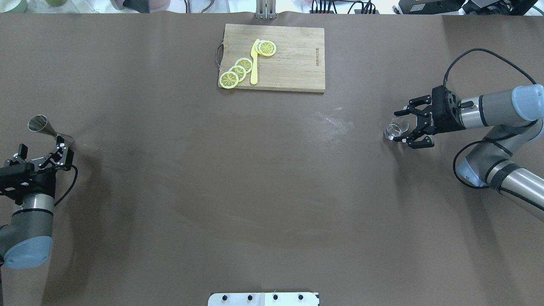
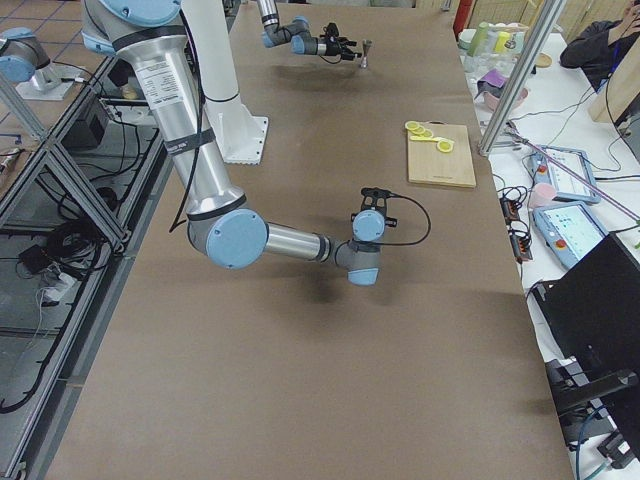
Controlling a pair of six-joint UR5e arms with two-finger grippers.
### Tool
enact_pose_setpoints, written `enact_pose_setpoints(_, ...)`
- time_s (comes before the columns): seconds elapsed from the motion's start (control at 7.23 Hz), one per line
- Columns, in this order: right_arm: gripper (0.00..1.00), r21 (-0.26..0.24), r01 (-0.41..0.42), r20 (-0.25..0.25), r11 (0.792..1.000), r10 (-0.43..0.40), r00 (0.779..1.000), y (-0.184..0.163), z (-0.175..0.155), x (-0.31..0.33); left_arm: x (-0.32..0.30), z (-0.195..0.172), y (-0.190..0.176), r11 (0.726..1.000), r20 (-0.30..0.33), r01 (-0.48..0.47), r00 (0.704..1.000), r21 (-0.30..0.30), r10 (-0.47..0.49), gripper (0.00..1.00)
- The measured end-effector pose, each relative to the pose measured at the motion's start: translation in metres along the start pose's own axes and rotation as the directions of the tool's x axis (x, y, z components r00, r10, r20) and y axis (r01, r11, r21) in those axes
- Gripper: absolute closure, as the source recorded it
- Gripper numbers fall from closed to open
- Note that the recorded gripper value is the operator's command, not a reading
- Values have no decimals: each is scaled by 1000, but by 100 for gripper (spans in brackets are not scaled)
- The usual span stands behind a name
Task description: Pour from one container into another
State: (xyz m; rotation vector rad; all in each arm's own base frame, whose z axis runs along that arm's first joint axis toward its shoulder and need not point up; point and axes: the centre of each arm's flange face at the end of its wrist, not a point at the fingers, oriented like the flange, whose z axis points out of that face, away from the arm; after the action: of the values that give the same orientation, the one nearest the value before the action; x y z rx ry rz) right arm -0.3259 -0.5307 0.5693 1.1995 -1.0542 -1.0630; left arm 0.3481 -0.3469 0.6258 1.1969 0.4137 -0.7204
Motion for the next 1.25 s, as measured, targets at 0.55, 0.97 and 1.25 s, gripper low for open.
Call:
enact_pose_setpoints(0.55,31,-2,-15,-3,1000,15,1000,1,6,-3,10,18,2,1000,30,13,999,-16,-13,13)
enact_pose_setpoints(0.97,63,-4,-24,-3,1000,24,1000,1,10,-6,19,33,5,1000,49,26,999,-12,-25,67)
enact_pose_setpoints(1.25,97,-4,-50,-1,999,50,999,1,10,-6,19,35,3,999,52,31,998,-9,-30,76)
